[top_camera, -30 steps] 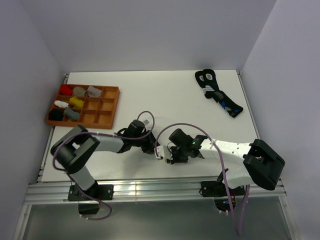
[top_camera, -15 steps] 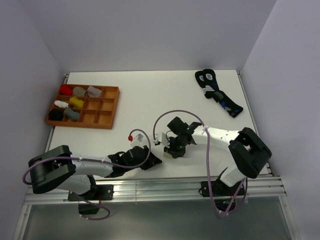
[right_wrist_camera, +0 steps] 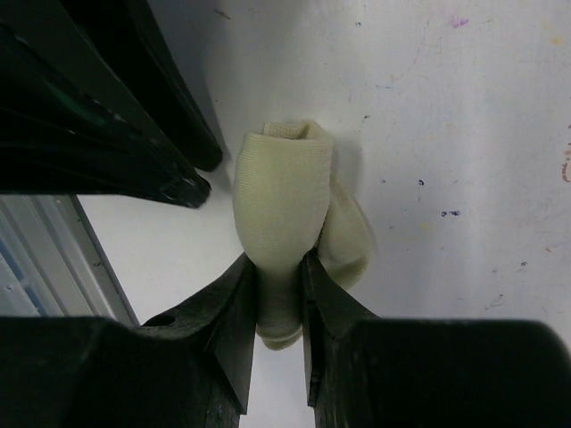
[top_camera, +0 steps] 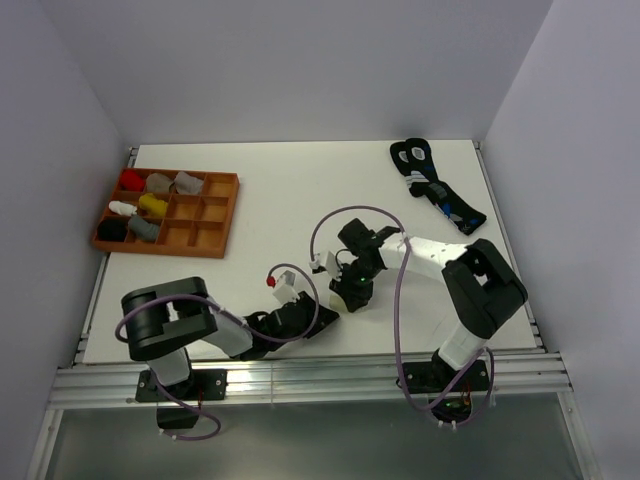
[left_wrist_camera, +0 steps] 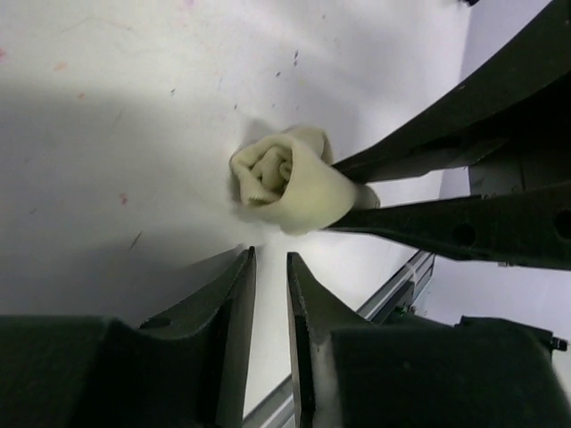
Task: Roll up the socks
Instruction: Pick up the sock at the center of the board.
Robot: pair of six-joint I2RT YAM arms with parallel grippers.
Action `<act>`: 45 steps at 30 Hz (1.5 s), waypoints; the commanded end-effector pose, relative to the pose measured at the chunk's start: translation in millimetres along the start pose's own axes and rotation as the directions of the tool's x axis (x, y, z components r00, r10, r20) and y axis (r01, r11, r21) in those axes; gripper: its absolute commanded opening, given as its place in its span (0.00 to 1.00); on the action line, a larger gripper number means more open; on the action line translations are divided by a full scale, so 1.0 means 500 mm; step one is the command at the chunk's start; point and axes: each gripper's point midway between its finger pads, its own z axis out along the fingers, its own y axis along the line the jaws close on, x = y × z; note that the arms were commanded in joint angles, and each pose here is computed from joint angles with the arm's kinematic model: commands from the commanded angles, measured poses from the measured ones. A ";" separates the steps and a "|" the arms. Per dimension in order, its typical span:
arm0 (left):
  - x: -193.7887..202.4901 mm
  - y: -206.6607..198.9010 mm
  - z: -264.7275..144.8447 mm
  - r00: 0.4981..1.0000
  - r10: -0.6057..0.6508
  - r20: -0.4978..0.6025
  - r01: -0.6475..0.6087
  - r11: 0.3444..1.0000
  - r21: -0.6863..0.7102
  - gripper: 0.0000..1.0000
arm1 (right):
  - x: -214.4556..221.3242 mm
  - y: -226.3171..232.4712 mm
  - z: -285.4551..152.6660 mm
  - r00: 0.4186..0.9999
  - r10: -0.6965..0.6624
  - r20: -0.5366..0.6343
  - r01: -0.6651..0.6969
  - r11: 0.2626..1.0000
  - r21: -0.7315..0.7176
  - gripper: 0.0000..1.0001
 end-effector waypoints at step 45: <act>-0.111 -0.177 -0.031 0.938 -0.271 0.217 0.191 0.924 0.332 0.45 | -0.151 0.053 -0.175 0.965 0.107 0.239 -0.100 0.994 -0.042 0.09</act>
